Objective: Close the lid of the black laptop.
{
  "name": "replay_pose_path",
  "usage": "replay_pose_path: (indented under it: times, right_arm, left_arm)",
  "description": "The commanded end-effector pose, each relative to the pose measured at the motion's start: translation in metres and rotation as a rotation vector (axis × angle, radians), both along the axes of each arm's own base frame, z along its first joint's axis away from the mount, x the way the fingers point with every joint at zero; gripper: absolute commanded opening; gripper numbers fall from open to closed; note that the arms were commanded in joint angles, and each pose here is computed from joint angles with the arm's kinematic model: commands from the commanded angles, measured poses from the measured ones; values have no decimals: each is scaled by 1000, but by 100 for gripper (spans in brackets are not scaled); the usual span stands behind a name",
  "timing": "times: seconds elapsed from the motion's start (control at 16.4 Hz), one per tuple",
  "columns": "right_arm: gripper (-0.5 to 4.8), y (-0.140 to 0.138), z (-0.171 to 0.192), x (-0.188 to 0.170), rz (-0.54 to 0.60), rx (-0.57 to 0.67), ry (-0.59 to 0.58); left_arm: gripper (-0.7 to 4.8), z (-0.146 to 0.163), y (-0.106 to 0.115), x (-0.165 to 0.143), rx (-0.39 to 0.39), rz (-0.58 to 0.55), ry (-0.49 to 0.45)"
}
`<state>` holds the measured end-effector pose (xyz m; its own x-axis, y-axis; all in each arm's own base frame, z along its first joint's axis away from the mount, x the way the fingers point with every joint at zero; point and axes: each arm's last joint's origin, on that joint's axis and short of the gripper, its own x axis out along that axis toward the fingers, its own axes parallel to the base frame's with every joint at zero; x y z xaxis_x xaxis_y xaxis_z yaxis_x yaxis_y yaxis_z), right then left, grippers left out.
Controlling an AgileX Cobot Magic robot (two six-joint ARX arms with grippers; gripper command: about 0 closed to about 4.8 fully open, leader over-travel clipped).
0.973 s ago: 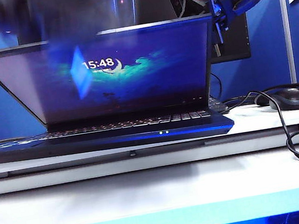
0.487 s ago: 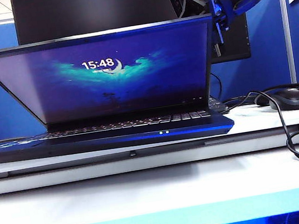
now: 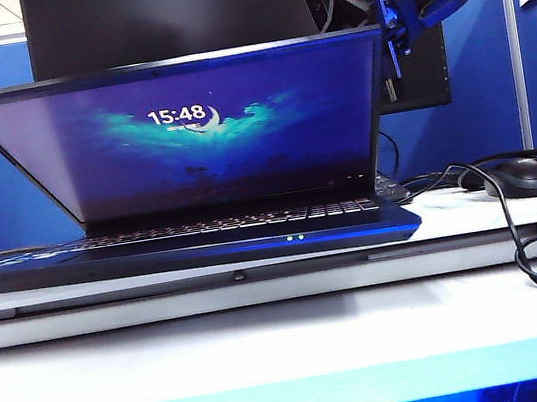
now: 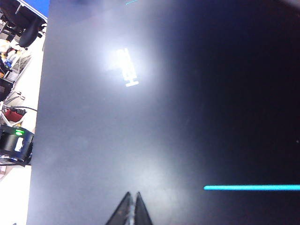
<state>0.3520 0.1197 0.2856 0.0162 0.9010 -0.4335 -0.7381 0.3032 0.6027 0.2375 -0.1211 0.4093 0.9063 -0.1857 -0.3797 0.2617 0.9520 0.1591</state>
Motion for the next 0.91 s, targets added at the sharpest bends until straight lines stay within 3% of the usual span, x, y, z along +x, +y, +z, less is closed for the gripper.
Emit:
replay_pose_path:
  times: [0.06, 0.36, 0.91]
  right_arm:
    - [-8, 0, 1, -2, 5, -2, 8]
    - [-8, 0, 0, -3, 5, -4, 16]
    - [-8, -1, -2, -7, 6, -21, 71]
  left_arm:
    - [21, -22, -2, 21, 89, 15, 89]
    - [21, -62, -25, 54, 104, -148, 226]
    - [21, -101, -33, 69, 171, -153, 397]
